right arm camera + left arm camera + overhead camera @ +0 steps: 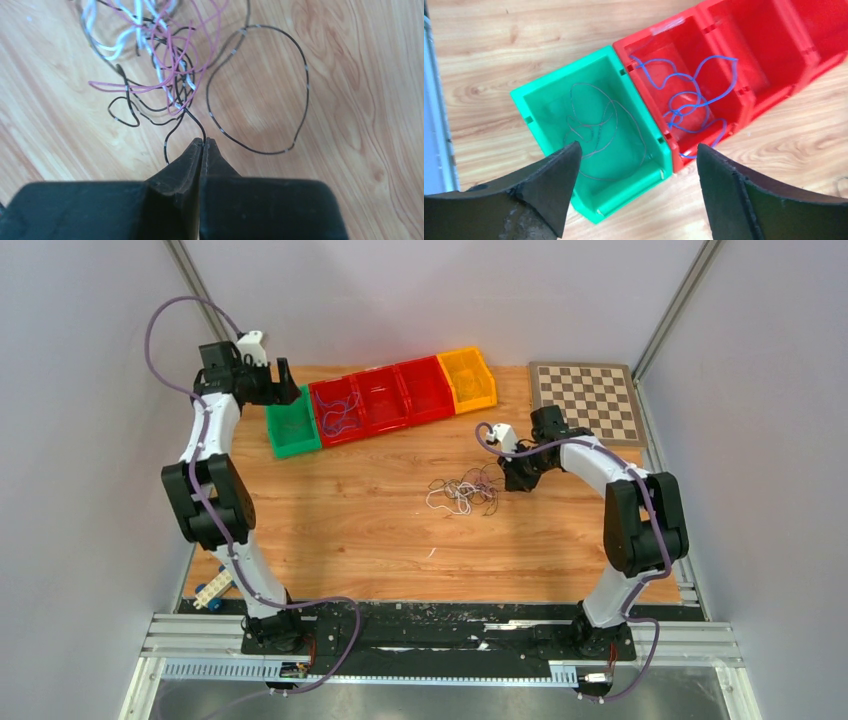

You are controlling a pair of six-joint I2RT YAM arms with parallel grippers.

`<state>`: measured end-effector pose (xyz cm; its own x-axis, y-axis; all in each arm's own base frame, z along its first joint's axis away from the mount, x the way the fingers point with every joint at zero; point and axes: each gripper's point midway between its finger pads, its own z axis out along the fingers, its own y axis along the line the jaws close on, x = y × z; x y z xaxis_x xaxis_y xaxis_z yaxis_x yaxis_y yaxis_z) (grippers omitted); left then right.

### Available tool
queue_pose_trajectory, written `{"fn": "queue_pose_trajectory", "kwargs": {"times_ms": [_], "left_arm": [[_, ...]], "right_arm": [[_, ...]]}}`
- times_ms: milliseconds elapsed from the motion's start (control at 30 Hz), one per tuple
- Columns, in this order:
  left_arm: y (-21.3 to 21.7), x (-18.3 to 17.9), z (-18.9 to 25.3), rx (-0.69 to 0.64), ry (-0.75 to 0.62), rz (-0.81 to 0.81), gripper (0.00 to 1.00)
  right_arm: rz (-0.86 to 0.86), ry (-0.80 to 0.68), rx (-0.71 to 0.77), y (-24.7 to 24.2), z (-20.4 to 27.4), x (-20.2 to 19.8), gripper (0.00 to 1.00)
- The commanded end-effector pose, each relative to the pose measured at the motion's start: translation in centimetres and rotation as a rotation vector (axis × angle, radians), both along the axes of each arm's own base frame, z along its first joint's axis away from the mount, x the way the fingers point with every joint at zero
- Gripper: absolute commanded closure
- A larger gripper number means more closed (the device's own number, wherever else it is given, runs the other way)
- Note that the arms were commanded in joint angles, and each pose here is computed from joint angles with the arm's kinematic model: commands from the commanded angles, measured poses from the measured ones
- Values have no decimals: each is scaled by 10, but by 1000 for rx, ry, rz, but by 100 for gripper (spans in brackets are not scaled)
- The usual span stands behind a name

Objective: Untangle the cables

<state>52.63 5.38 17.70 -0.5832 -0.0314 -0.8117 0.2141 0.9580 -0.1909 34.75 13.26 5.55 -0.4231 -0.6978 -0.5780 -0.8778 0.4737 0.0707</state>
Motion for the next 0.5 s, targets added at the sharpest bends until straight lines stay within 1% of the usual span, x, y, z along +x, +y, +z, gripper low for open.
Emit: {"fn": "queue_pose_trajectory", "kwargs": {"times_ms": [0,33,67,100,133,167,200,233,267,300,333,367,433,467], "left_arm": [[-30,-34,93,-14,-201,-184,2],[-38,-40,97,-6,-224,-238,1],[-60,-57,99,-37,-236,-323,0],[-72,-67,89,-27,-232,-383,0],[-96,-82,89,-48,-221,-464,0],[-109,-91,80,-41,-209,-519,0],[-135,-104,72,-70,-174,-590,0],[-148,-114,58,-90,-135,-621,0],[-172,-124,50,-105,-111,-674,1],[-187,-135,34,-135,-61,-697,2],[-215,-143,29,-145,-58,-760,4],[-229,-149,17,-174,-32,-772,5],[-275,-167,3,-238,22,-859,8],[-286,-171,0,-275,61,-859,11]], "right_arm": [[63,-45,120,35,38,-2,100],[74,-46,121,39,39,-4,99],[70,-38,114,39,39,-6,94],[59,-12,98,35,37,-10,86],[57,28,86,30,36,-16,76],[56,70,91,25,35,-22,64],[50,109,102,20,35,-28,53],[39,133,113,15,37,-32,44],[26,144,126,14,41,-34,39],[16,145,135,14,44,-35,36],[8,146,159,18,49,-35,34],[-9,147,184,22,54,-33,33],[-56,158,230,30,60,-23,35],[-87,172,243,32,60,-17,37]]}}
